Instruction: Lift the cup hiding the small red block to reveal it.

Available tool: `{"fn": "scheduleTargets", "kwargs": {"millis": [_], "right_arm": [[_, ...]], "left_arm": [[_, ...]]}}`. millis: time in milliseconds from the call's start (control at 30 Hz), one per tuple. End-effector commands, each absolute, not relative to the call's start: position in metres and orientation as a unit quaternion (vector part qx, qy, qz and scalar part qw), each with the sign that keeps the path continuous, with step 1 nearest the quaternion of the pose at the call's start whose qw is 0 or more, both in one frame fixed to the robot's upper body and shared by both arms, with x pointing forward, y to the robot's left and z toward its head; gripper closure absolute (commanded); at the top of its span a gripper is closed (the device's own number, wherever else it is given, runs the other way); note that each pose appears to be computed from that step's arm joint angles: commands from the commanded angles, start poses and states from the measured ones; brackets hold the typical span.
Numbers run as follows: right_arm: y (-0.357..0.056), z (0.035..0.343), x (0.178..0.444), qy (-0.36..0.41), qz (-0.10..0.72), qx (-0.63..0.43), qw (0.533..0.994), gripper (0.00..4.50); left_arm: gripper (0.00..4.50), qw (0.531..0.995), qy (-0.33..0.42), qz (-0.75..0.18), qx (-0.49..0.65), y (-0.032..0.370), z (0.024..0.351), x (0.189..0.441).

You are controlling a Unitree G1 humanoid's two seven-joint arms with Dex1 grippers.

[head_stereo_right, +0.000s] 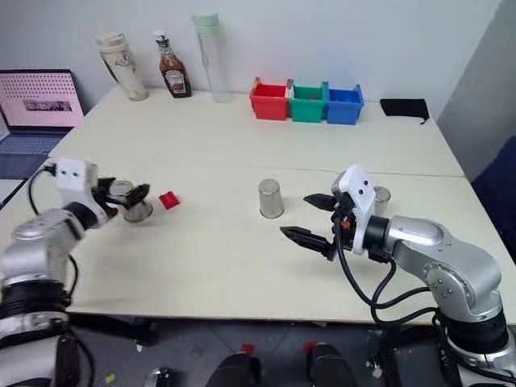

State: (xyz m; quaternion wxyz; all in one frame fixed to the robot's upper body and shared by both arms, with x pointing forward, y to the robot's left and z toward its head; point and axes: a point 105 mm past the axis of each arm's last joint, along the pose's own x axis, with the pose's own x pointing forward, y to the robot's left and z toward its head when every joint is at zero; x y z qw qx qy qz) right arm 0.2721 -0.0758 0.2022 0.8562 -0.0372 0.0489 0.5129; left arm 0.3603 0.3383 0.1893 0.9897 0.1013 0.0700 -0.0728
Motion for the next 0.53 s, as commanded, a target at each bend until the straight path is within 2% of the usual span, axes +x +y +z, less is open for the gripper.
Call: {"fn": "scheduleTargets", "kwargs": {"millis": [33, 133, 267, 400, 533], "right_arm": [[-0.07, 0.208, 0.273, 0.028, 0.522, -0.032, 0.852, 0.0], [-0.068, 0.208, 0.276, 0.026, 0.528, -0.028, 0.848, 0.0], [-0.07, 0.206, 0.275, 0.035, 0.536, -0.035, 0.843, 0.0], [-0.08, 0.209, 0.266, 0.05, 0.535, -0.029, 0.843, 0.0], [-0.085, 0.209, 0.251, 0.067, 0.547, -0.043, 0.833, 0.0]], "left_arm": [[0.0, 0.987, 0.073, -0.075, 0.121, 0.351, 0.223, 0.338], [0.0, 0.978, 0.11, -0.114, 0.138, 0.347, 0.225, 0.318], [0.0, 0.944, 0.194, -0.21, 0.166, 0.325, 0.204, 0.278], [0.0, 0.949, 0.202, -0.179, 0.163, 0.339, 0.199, 0.27], [0.0, 0.948, 0.196, -0.187, 0.166, 0.338, 0.199, 0.268]]}}
